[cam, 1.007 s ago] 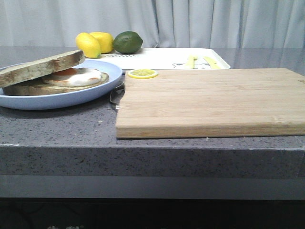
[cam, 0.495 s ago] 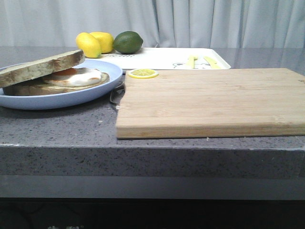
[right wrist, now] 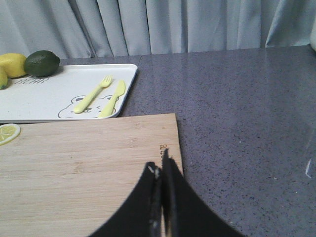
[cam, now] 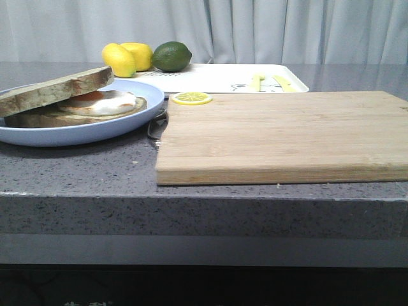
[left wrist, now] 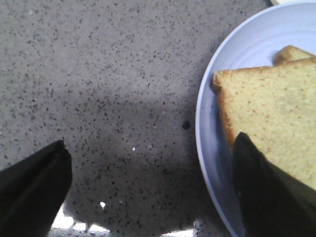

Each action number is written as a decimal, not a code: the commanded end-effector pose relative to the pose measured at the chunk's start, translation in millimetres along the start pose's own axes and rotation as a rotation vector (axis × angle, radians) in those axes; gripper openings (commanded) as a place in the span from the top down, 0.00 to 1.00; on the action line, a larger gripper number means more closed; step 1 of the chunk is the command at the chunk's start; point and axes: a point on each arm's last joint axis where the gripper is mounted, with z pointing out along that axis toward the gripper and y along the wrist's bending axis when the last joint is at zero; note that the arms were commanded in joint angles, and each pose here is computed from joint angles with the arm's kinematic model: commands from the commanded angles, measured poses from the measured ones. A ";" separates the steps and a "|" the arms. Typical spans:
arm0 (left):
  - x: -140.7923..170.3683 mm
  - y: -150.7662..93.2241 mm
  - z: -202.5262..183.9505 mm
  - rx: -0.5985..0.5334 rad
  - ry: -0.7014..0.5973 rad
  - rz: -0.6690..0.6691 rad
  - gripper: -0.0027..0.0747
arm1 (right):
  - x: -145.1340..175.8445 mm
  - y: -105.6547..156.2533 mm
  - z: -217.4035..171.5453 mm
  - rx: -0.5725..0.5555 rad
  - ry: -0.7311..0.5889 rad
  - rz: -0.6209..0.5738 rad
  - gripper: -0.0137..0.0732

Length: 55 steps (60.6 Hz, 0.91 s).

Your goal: Place bread and move sandwich to tray

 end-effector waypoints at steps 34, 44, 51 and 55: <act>-6.1 -3.5 24.8 0.017 0.041 -0.025 0.14 | -15.3 0.5 -1.4 0.004 -0.100 0.001 0.91; -7.8 -4.2 25.5 0.026 0.023 -0.039 0.14 | -15.3 0.5 -1.4 0.004 -0.100 0.001 0.91; -8.3 -5.2 25.5 0.036 0.018 -0.054 0.14 | -15.3 0.5 -1.4 0.004 -0.100 0.001 0.91; -8.3 -5.3 25.5 0.038 0.018 -0.056 0.14 | -15.3 0.5 -1.4 0.004 -0.100 0.001 0.91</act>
